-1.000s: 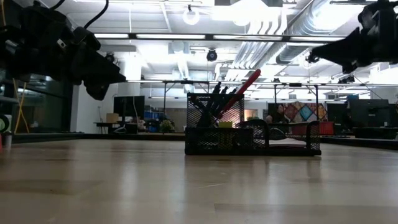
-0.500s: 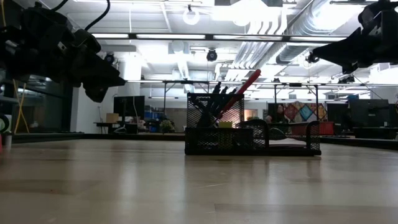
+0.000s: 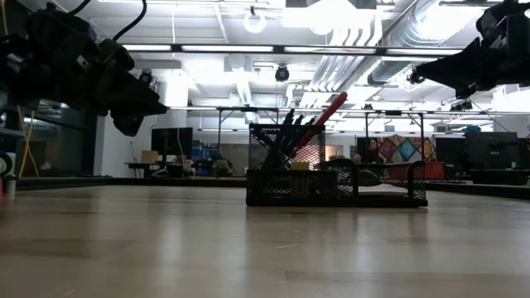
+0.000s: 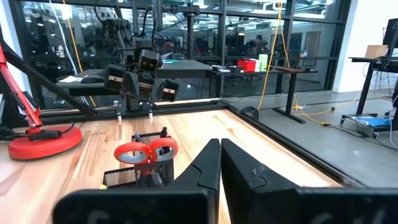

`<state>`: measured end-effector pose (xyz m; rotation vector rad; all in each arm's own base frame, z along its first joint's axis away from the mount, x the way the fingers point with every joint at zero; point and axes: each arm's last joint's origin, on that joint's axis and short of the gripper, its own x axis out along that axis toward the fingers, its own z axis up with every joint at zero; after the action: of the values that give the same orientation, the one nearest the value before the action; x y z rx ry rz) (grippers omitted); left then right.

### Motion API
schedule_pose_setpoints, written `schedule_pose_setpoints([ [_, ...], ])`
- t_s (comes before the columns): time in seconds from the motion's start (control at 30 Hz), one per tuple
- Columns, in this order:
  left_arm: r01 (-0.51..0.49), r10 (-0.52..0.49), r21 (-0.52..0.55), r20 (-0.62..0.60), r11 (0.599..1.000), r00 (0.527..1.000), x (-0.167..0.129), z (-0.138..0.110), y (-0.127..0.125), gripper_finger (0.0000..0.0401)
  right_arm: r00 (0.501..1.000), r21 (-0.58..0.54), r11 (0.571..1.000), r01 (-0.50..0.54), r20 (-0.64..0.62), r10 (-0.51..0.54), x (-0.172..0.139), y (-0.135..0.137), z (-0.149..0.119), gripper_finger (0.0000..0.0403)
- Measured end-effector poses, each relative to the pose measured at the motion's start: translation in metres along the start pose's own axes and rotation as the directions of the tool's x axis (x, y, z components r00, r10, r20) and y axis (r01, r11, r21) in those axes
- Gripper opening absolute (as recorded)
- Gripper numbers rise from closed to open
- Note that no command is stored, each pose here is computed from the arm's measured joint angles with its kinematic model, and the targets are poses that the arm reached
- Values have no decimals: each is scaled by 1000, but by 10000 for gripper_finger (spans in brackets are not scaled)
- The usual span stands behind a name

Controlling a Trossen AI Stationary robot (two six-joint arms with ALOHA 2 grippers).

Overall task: Pick and place office supplies into organizer
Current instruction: Return to Home Position

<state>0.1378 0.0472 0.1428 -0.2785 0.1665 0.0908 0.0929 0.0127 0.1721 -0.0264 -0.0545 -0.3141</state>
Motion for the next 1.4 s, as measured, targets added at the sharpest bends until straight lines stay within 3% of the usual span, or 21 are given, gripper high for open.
schedule_pose_setpoints([
  [0.63, -7, 7, 2, 10, 1000, 1000, -8, 2, -3, 145, 1000, 0, 1000, 0, 0, 0, 0, 0, 0, 3],
  [1.03, 22, -37, 73, 214, 997, 976, -37, 20, -16, 145, 1000, 0, 1000, 0, -1, 0, 0, 0, 0, 3],
  [1.23, 42, -51, 60, 156, 997, 986, -45, 10, -23, 145, 1000, 0, 1000, 0, 0, 0, 0, 0, 0, 1],
  [1.4, 45, -58, 69, 211, 997, 976, -48, 11, -33, 145, 1000, 0, 1000, 0, -1, 0, 0, 0, 0, 0],
])
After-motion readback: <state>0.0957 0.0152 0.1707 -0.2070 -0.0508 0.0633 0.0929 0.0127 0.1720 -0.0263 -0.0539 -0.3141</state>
